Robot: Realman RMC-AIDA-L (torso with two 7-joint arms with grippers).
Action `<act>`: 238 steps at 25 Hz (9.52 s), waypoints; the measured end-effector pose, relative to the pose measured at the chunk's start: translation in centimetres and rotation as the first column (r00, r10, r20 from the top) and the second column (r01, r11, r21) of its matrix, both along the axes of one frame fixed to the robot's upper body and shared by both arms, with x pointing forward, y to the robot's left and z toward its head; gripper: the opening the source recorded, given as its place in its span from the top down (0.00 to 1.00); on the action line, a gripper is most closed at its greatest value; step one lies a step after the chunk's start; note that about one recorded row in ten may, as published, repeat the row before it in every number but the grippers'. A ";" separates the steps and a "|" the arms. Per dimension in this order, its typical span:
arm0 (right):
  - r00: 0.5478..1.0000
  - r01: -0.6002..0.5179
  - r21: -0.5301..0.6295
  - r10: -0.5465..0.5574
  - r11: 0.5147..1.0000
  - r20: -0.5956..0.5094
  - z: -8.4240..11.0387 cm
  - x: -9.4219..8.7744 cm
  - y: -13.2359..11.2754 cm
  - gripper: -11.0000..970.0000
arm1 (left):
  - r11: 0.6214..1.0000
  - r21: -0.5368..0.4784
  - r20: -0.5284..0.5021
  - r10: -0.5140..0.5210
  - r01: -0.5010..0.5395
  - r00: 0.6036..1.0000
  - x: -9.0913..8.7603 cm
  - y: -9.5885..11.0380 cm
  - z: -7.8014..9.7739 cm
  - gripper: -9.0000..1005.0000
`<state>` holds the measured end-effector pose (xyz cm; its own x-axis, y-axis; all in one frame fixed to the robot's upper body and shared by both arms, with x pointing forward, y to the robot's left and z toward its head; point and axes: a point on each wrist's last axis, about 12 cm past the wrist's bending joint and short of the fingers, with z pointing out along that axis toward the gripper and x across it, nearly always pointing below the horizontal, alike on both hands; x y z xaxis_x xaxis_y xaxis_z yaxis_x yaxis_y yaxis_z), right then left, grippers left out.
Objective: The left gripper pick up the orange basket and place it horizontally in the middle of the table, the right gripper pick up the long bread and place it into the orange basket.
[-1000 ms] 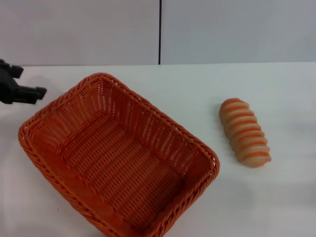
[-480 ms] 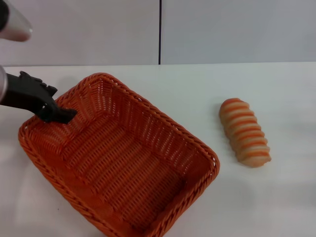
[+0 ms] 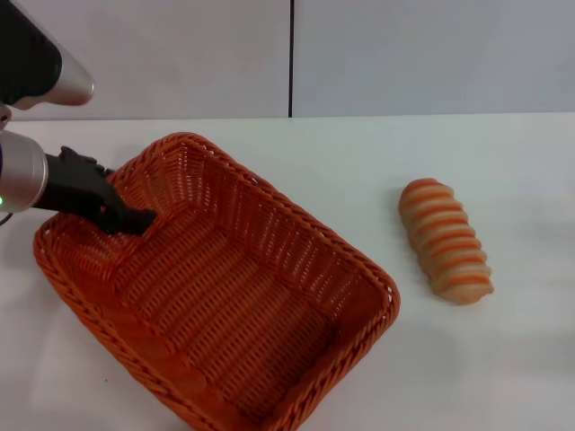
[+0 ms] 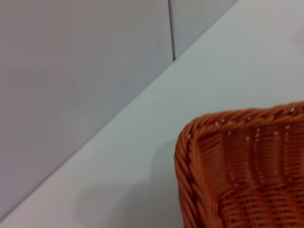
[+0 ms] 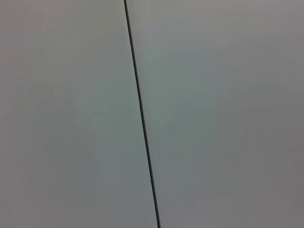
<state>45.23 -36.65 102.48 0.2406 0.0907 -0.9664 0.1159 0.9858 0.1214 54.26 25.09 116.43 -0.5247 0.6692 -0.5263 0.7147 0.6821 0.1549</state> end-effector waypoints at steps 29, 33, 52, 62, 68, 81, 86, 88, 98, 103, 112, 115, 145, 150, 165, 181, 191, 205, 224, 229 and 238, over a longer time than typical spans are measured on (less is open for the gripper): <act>1.000 0.010 -0.006 -0.010 1.000 0.002 0.1 0.4 -0.2 0.50 | 0.993 0.115 -0.013 -0.029 0.031 0.999 0.5 -1.7 -0.7 0.69; 1.000 0.009 -0.005 -0.009 1.000 0.006 0.2 0.5 -0.2 0.50 | 0.991 -0.018 -0.024 0.135 -0.135 0.991 1.0 -1.3 0.7 0.72; 0.999 0.033 -0.008 -0.033 0.999 0.041 0.9 1.2 -0.6 0.51 | 0.756 -0.387 -0.069 0.547 -0.528 0.834 -0.8 4.6 3.4 0.82; 0.998 0.010 -0.013 -0.009 1.000 0.066 1.6 2.5 -0.2 0.51 | 0.677 -0.478 -0.173 0.552 -0.559 0.816 -5.6 4.2 0.2 0.82; 0.997 -0.001 -0.017 0.002 1.000 0.073 1.8 3.0 0.0 0.51 | 0.677 -0.509 -0.186 0.516 -0.531 0.836 -7.3 2.2 -0.6 0.81; 0.998 -0.002 -0.019 0.003 1.000 0.068 1.7 2.9 0.0 0.51 | 0.658 -0.533 -0.202 0.511 -0.531 0.836 -7.6 1.6 -1.4 0.75; 0.998 0.005 -0.015 -0.004 1.000 0.065 1.6 2.7 0.0 0.52 | 0.653 -0.539 -0.183 0.526 -0.532 0.831 -7.4 1.9 -1.3 0.73; 0.998 0.007 -0.015 -0.006 1.000 0.065 1.6 2.6 -0.1 0.52 | 0.652 -0.541 -0.177 0.529 -0.531 0.830 -7.3 2.0 -1.2 0.72; 0.998 0.008 -0.014 -0.007 1.000 0.066 1.6 2.6 0.0 0.52 | 0.697 -0.502 -0.176 0.497 -0.512 0.850 -6.4 2.5 -1.7 0.68; 0.998 0.008 -0.014 -0.007 1.000 0.066 1.6 2.6 0.0 0.52 | 0.703 -0.492 -0.169 0.502 -0.514 0.848 -6.3 3.1 -1.9 0.61; 0.995 -0.038 -0.031 0.041 0.999 0.088 1.9 1.5 -0.7 0.52 | 0.665 -0.536 -0.115 0.553 -0.520 0.825 -6.2 5.9 -0.7 0.44; 0.987 -0.148 -0.010 0.148 0.989 0.065 2.7 1.3 -2.3 0.52 | 0.650 -0.625 -0.029 0.533 -0.431 0.846 -6.1 8.2 0.0 0.29; -0.120 -0.632 0.470 0.521 0.616 -0.845 10.9 11.1 5.2 0.53 | 0.560 -0.799 0.486 0.390 0.218 0.782 -9.6 9.5 -9.4 0.19; -0.122 -0.655 0.471 0.532 0.591 -0.838 9.6 11.7 6.6 0.53 | 0.550 -0.802 0.491 0.382 0.234 0.783 -10.0 9.4 -9.4 0.19; -0.145 -0.672 0.505 0.573 0.542 -0.807 7.4 12.4 8.8 0.54 | 0.541 -0.806 0.491 0.382 0.241 0.783 -9.6 9.2 -9.3 0.19; 0.019 -0.654 0.491 0.662 0.575 -0.750 9.6 12.2 6.6 0.69 | 0.537 -0.809 0.488 0.389 0.238 0.782 -9.3 9.2 -9.3 0.19; 0.201 -0.632 0.383 0.619 0.674 -0.759 14.2 10.2 3.6 0.79 | 0.523 -0.821 0.478 0.409 0.230 0.777 -9.4 9.4 -9.5 0.19; 0.282 -0.859 0.192 0.752 0.475 -0.596 24.3 8.6 7.1 0.89 | 0.505 -0.829 0.475 0.405 0.242 0.781 -9.5 9.0 -9.4 0.19; -0.181 -0.949 0.316 0.783 0.022 -0.596 19.3 10.9 16.3 0.98 | 0.475 -0.838 0.478 0.405 0.268 0.780 -9.2 8.3 -9.5 0.19; -0.184 -0.963 0.267 0.796 -0.029 -0.577 17.8 11.1 16.4 0.96 | 0.470 -0.838 0.482 0.400 0.277 0.779 -9.2 8.2 -9.4 0.19; -0.157 -0.971 0.235 0.845 -0.038 -0.511 16.9 10.9 15.4 0.75 | 0.468 -0.837 0.483 0.393 0.283 0.782 -9.3 8.2 -9.4 0.19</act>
<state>56.12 -21.21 119.34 -0.2986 -0.3154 -0.9007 -0.9540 0.1248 0.2725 45.00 33.26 107.04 0.0708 -0.3096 -0.9482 0.6659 0.7224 -0.1862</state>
